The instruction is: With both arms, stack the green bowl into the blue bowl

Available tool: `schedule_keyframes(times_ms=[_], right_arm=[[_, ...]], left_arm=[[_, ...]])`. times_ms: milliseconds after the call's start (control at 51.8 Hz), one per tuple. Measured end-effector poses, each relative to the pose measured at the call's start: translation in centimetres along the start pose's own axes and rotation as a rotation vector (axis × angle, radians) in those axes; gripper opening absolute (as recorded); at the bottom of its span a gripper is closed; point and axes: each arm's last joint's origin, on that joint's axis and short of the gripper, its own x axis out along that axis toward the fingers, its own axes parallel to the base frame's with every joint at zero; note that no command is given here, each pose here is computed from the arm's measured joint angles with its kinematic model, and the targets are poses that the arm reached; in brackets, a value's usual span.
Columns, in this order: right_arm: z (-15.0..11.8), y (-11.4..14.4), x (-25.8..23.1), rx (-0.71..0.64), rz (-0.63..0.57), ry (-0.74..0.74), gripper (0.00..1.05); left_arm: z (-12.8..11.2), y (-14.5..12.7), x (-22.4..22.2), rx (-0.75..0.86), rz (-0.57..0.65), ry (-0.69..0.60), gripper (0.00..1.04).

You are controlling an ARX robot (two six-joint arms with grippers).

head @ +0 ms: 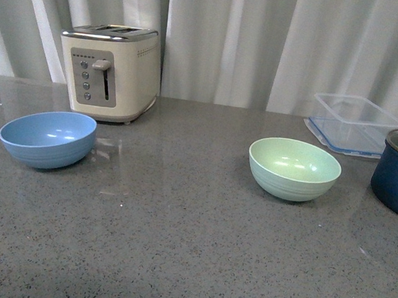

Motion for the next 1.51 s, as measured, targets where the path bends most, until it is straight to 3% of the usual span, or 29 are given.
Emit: schedule_keyframes(times_ms=[77,174,212,502,830,1100,1505], right_arm=[[0.0,0.0,0.0,0.0,0.0,0.0,0.95],[0.0,0.0,0.0,0.0,-0.001,0.0,0.95],[0.0,0.0,0.0,0.0,0.0,-0.001,0.95],[0.0,0.0,0.0,0.0,0.0,-0.001,0.95],[0.0,0.0,0.0,0.0,0.0,-0.001,0.95],[0.0,0.0,0.0,0.0,0.0,-0.001,0.95],[0.0,0.0,0.0,0.0,0.0,-0.001,0.95]], left_arm=[[0.0,0.0,0.0,0.0,0.0,0.0,0.98],[-0.1,0.3,0.4,0.034,0.216,0.115,0.98],[0.4,0.5,0.8,0.048,0.246,0.142,0.98],[5.7,2.3,3.3,-0.004,0.261,0.162,0.98],[12.1,5.7,11.6,-0.195,0.28,0.251,0.98],[11.9,5.7,18.8,-0.333,0.269,0.417,0.98],[9.2,5.2,25.9,-0.47,0.256,0.559,0.98]])
